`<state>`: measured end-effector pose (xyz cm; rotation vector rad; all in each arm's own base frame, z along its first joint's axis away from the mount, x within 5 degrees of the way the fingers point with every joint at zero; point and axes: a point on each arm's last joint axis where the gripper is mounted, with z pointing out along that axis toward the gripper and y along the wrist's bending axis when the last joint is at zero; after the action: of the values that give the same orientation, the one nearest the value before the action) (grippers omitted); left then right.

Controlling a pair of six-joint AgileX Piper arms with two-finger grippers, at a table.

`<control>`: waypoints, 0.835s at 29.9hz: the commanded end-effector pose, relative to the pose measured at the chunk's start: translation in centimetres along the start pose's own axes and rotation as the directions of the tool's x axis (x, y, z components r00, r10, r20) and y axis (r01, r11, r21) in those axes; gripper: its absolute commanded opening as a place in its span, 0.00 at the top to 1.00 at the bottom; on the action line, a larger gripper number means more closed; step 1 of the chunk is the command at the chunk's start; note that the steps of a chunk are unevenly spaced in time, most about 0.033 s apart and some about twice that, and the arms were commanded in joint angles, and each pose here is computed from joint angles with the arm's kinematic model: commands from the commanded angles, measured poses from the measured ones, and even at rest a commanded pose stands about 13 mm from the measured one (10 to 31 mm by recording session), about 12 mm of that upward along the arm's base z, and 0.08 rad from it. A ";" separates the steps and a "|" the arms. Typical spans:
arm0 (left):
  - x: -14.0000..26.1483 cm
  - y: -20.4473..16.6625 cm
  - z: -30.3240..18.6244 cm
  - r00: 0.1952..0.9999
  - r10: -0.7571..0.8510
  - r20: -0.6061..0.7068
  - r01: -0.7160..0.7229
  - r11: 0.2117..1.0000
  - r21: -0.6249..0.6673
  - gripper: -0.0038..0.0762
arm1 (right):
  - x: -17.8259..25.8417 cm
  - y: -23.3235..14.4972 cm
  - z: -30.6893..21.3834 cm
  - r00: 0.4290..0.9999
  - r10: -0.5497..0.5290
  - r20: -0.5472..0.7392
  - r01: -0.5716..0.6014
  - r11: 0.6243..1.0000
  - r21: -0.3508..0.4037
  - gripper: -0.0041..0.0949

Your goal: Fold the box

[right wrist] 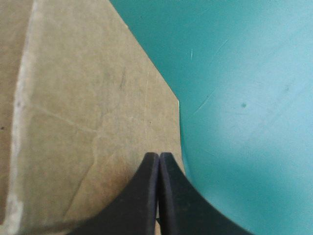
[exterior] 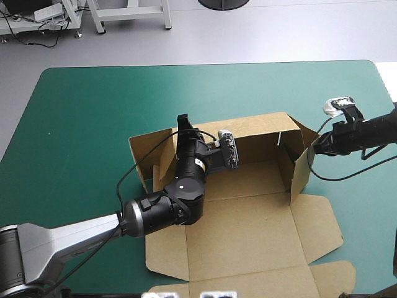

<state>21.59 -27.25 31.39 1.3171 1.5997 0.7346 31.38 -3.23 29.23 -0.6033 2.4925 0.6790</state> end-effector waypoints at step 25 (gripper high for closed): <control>-0.4 1.1 -0.9 0.996 -0.065 0.054 0.066 0.998 -0.007 0.96 | 2.1 1.9 -1.0 0.992 0.109 -0.059 -0.108 0.994 0.022 0.56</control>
<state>21.58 -27.27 31.39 1.3152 1.6004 0.7311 29.64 -3.21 28.49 -0.4892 2.6071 0.6672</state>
